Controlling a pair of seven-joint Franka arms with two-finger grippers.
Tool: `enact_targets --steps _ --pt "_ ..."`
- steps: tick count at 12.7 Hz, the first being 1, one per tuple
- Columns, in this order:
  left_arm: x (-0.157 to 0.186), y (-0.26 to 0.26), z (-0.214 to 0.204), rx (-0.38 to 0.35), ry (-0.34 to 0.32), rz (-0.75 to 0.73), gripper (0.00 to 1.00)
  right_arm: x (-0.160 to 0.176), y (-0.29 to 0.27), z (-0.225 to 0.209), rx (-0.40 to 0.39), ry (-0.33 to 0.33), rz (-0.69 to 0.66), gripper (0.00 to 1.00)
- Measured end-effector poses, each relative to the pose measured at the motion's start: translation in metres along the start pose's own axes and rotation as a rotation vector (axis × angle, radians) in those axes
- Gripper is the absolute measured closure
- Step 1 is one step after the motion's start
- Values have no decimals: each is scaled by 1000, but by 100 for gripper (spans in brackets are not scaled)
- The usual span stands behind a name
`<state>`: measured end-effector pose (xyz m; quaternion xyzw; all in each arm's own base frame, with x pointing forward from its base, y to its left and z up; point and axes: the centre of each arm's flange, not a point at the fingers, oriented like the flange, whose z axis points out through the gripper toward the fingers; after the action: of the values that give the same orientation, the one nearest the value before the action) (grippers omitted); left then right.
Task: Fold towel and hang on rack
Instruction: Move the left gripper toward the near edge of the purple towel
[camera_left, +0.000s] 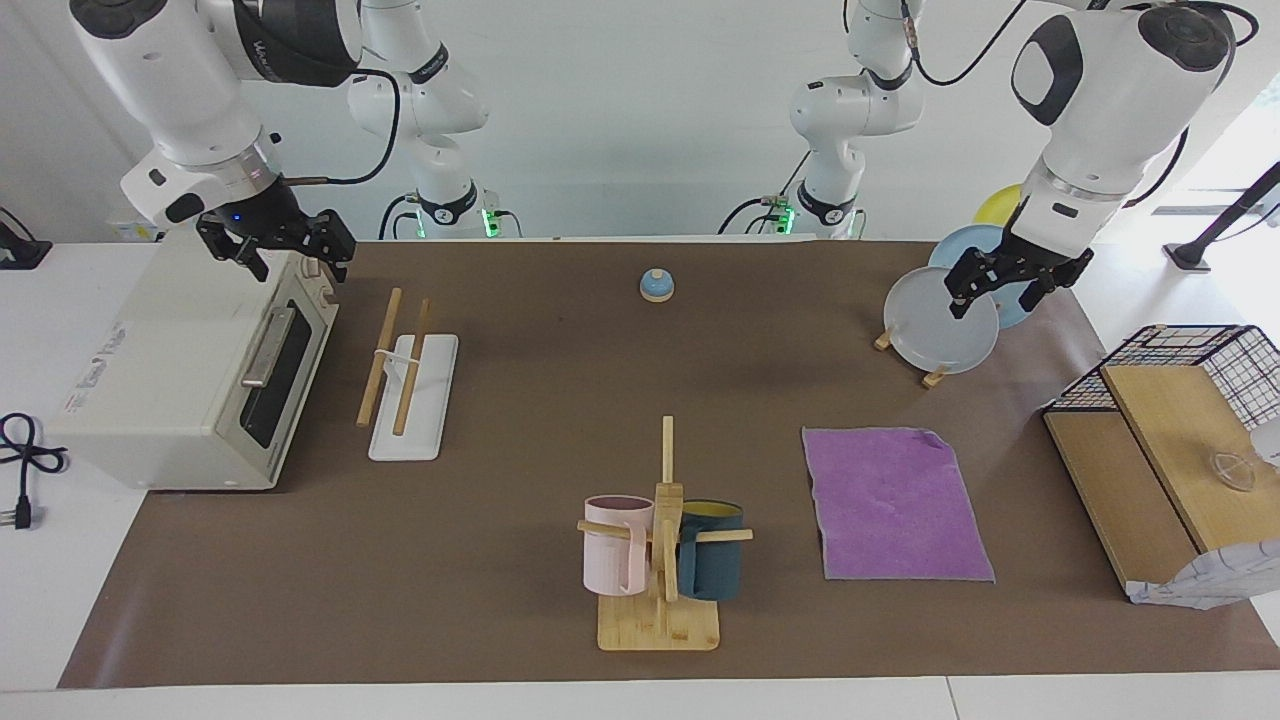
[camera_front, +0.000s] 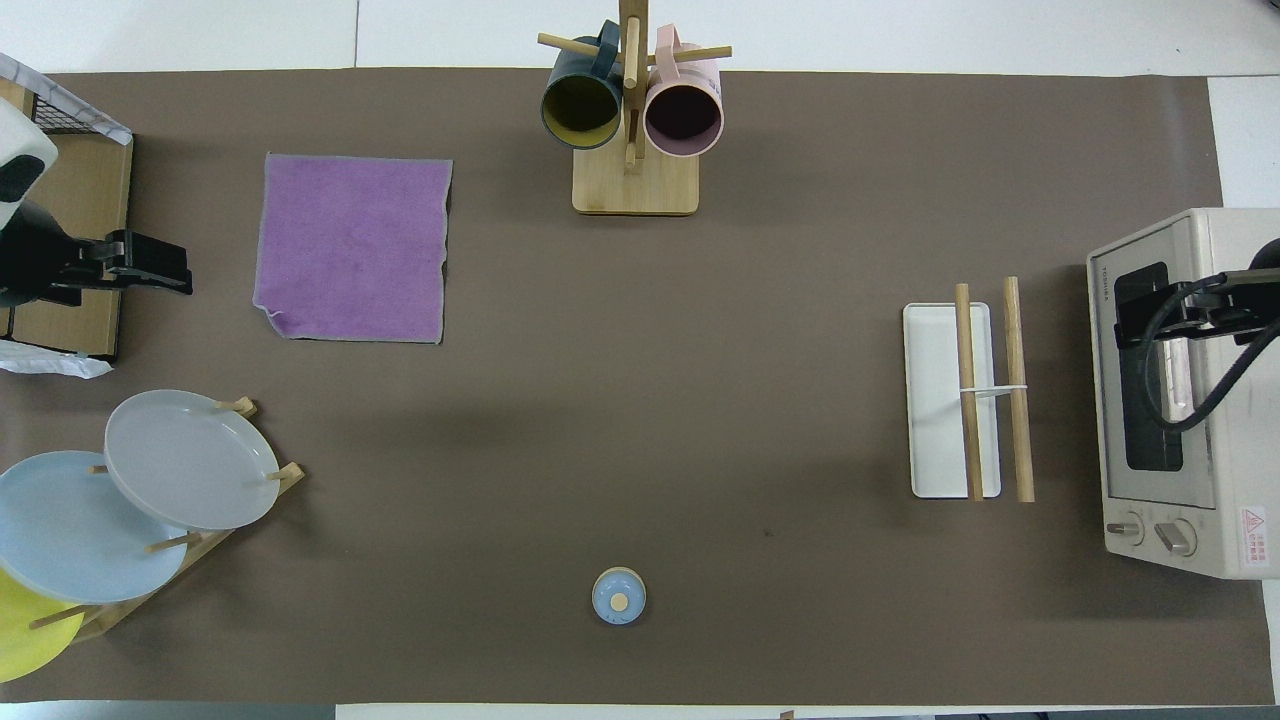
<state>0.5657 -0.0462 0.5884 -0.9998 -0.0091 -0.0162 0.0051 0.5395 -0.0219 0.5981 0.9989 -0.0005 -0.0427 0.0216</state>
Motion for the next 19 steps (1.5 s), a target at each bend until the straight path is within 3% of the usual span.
enact_targets --steps 11,17,19 --pt "-1 -6 20 -5 -3 -32 0 0 0 0 0 0 0 0" --pt "34 -41 165 -30 -32 -110 0 0 0 0 0 0 0 0" --pt "41 -53 210 -46 -10 -140 0 0 0 0 0 0 0 0"
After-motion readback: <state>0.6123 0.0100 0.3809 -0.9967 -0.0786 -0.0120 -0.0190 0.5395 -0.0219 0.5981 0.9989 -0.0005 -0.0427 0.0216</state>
